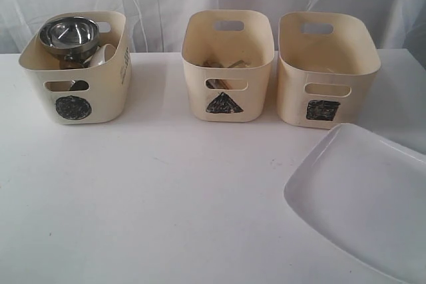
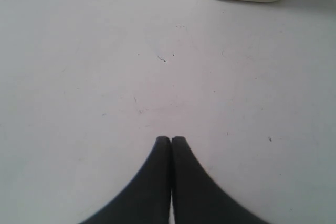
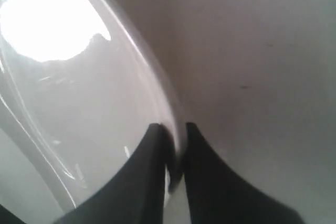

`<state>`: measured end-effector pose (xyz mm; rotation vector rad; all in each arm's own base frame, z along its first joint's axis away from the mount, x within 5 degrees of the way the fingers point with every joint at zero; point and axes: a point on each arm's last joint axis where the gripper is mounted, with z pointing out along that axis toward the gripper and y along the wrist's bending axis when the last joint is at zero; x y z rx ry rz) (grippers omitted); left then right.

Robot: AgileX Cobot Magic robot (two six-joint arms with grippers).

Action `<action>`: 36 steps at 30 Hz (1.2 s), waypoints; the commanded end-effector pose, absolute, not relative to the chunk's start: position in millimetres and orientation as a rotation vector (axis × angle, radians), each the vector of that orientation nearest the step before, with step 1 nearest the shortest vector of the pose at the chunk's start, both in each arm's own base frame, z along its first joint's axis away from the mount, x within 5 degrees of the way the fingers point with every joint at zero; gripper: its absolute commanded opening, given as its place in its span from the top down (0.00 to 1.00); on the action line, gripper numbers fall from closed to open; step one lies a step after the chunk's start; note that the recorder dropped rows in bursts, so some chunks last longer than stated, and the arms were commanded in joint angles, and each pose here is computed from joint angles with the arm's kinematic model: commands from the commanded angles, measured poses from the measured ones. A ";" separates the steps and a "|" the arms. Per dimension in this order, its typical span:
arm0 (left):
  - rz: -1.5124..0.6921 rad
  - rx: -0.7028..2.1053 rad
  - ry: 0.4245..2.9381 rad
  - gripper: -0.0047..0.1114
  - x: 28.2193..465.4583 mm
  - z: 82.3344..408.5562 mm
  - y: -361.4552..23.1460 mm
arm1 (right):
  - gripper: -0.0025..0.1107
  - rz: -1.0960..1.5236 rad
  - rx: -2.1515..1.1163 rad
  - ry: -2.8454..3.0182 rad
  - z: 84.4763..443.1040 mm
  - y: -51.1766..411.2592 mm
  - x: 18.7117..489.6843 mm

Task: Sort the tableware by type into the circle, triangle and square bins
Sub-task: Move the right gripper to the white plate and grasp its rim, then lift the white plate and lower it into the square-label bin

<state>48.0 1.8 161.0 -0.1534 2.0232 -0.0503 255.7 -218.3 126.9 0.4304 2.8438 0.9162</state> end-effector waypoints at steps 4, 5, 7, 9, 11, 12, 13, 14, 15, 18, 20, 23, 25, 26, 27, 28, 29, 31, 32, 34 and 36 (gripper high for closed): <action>-0.053 -0.152 2.046 0.96 47.2 156.5 1.4 | 0.98 0.879 0.245 2.723 165.5 -196.6 272.6; -0.053 -0.152 2.046 0.96 47.2 156.5 1.4 | 0.98 0.885 0.258 2.685 171.9 -194.0 274.4; -0.053 -0.152 2.046 0.96 47.2 156.5 1.4 | 0.98 0.887 0.241 2.619 185.6 -186.3 279.1; -0.053 -0.152 2.046 0.96 47.2 156.5 1.4 | 0.98 0.873 0.217 2.597 196.0 -180.4 281.5; -0.053 -0.152 2.046 0.96 47.2 156.5 1.4 | 0.98 0.866 0.197 2.584 204.3 -173.2 284.5; -0.053 -0.152 2.046 0.96 47.2 156.5 1.4 | 0.98 0.865 0.184 2.582 207.1 -169.6 286.0; -0.053 -0.152 2.046 0.96 47.2 156.5 1.4 | 0.98 0.857 0.160 2.580 211.5 -165.1 287.2; -0.053 -0.152 2.046 0.96 47.2 156.5 1.4 | 0.98 0.854 0.143 2.580 214.4 -160.7 288.3; -0.053 -0.152 2.046 0.96 47.2 156.5 1.4 | 0.98 0.849 0.126 2.578 217.6 -157.1 288.5; -0.053 -0.152 2.046 0.96 47.2 156.5 1.4 | 0.98 0.786 0.051 2.608 230.1 -147.4 284.4; -0.053 -0.152 2.046 0.96 47.2 156.5 1.4 | 0.98 0.726 0.003 2.610 243.2 -142.8 279.8; -0.053 -0.152 2.046 0.96 47.2 156.5 1.4 | 0.98 0.698 -0.008 2.554 261.4 -137.0 276.2; -0.053 -0.152 2.046 0.96 47.2 156.5 1.4 | 0.98 0.699 0.000 2.494 275.5 -131.8 275.0; -0.053 -0.152 2.046 0.96 47.2 156.5 1.4 | 0.98 0.710 0.021 2.463 281.8 -129.7 274.9; -0.053 -0.152 2.046 0.96 47.2 156.5 1.4 | 0.98 0.717 0.027 2.421 289.9 -127.0 274.5; -0.053 -0.152 2.046 0.96 47.2 156.5 1.4 | 0.98 0.722 0.031 2.382 297.9 -124.4 273.9; -0.053 -0.152 2.046 0.96 47.2 156.5 1.4 | 0.98 0.716 0.026 2.355 305.2 -123.2 274.0; -0.053 -0.152 2.046 0.96 47.2 156.5 1.4 | 0.98 0.699 0.033 2.312 321.2 -121.5 273.3; -0.053 -0.152 2.046 0.96 47.2 156.5 1.4 | 0.98 0.691 0.048 2.301 328.4 -121.5 273.4; -0.053 -0.152 2.046 0.96 47.2 156.5 1.4 | 0.98 0.688 0.083 2.275 341.0 -122.7 275.5; -0.053 -0.152 2.046 0.96 47.2 156.5 1.4 | 0.98 0.681 0.098 2.241 354.7 -123.9 278.2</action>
